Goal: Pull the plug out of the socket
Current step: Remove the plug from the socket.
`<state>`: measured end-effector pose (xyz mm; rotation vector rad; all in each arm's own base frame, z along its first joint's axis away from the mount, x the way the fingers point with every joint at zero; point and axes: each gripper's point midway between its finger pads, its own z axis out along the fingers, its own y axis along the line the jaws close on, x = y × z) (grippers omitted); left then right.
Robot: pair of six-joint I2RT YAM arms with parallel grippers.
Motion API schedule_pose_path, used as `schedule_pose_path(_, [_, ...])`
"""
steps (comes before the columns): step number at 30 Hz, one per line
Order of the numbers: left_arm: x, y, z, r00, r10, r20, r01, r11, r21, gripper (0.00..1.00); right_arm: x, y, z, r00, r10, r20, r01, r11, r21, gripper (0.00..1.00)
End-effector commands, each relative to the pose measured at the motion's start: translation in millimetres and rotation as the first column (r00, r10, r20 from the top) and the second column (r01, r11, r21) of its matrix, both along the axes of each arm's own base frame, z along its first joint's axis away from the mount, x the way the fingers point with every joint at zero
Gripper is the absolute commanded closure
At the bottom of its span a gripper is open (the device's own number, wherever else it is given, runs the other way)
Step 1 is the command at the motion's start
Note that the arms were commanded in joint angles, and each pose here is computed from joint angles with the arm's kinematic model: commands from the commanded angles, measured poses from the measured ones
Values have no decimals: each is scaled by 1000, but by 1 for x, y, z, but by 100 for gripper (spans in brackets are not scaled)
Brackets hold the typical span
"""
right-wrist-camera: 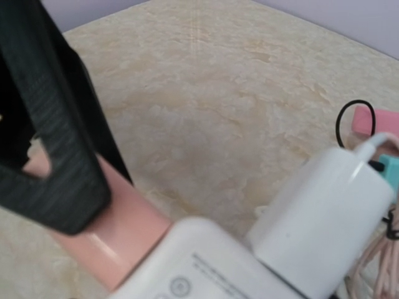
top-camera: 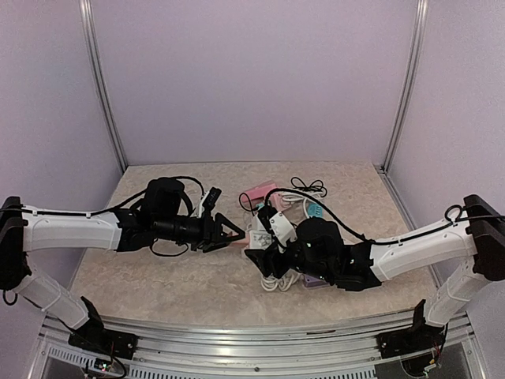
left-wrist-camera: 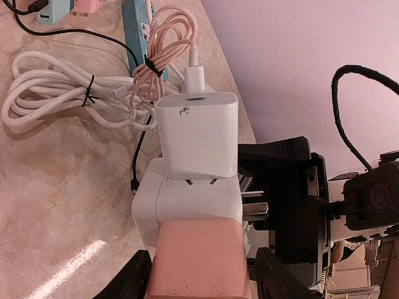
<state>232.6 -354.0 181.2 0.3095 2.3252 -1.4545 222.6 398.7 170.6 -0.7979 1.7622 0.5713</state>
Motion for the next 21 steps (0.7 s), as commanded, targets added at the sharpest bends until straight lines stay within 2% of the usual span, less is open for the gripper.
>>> schedule_pose_path(1, [-3,-6,2,1000,-23,4,23,1000,4,43,4,10,73,995,-30,92,11,980,197,100])
schedule_pose_path(9, [-3,-6,1,1000,-24,1,24,1000,6,42,6,10,73,996,-34,86,16,980,197,100])
schedule_pose_path(17, [-2,-6,0,1000,-21,3,21,1000,7,49,4,11,74,996,-22,87,4,979,204,100])
schedule_pose_path(21, [-3,-7,0,1000,-27,7,27,1000,4,58,2,12,74,996,-15,84,-3,979,205,100])
